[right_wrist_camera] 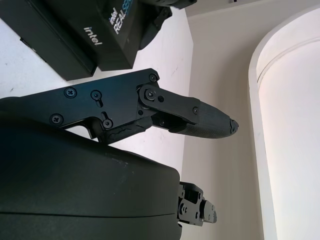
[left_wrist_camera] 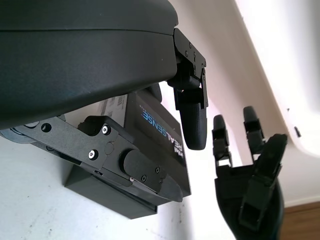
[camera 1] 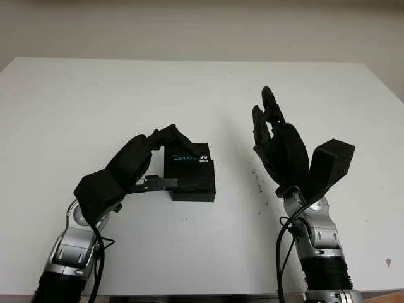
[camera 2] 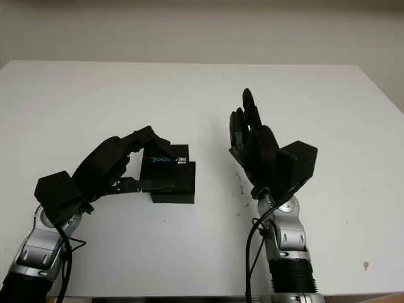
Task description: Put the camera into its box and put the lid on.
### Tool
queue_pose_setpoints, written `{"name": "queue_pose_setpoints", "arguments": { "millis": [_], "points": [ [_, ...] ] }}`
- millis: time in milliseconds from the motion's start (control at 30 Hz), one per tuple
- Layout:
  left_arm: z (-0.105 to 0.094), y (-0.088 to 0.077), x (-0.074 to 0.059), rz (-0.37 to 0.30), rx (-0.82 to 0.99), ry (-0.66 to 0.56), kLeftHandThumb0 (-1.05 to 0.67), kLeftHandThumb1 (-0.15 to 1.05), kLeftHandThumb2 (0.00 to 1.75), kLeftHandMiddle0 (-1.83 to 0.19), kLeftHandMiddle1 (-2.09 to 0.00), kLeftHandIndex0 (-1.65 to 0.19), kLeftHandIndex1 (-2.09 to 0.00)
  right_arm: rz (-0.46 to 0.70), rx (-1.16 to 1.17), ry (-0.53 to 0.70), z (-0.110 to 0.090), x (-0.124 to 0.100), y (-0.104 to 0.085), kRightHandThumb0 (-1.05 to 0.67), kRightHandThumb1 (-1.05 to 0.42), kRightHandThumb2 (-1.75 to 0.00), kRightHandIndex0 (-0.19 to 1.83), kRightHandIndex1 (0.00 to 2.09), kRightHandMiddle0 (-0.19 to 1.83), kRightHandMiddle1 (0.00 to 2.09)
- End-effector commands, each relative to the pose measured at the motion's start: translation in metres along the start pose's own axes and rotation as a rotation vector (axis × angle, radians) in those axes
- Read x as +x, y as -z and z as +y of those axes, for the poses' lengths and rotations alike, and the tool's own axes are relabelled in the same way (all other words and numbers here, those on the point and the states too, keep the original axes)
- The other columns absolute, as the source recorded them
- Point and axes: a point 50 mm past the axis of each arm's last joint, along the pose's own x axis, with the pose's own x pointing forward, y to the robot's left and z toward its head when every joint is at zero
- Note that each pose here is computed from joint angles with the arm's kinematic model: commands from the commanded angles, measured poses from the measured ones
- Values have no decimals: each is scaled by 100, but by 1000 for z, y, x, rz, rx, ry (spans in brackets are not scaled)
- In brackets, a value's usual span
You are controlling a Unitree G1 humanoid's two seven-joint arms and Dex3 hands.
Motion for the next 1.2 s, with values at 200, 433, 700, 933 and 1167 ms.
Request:
{"name": "queue_pose_setpoints", "arguments": {
  "millis": [200,433,700,933,1167],
  "points": [
    [1,2,7,2,29,35,-23,96,5,-32,-151,-30,-142,-18,-13,0,-1,-1,-4,-67,-105,-65,-14,5,-14,5],
    [-1,3,11,6,38,37,-21,95,5,-34,-148,-32,-142,-17,-11,-2,-1,-2,-3,-66,-105,-65,-14,5,-14,5],
    [-5,0,15,-12,43,50,-18,95,5,-36,-150,-31,-145,-16,-11,2,-2,-2,-3,-66,-105,-65,-13,6,-14,5],
    [-7,-5,18,-31,59,61,-21,95,5,-36,-151,-31,-146,-19,-12,0,0,-2,-3,-66,-105,-65,-14,5,-14,5],
    [-8,-11,20,-44,135,70,-24,95,5,-36,-155,-32,-149,-13,-7,5,0,-3,-2,-65,-105,-65,-14,5,-15,5]
  ]
}}
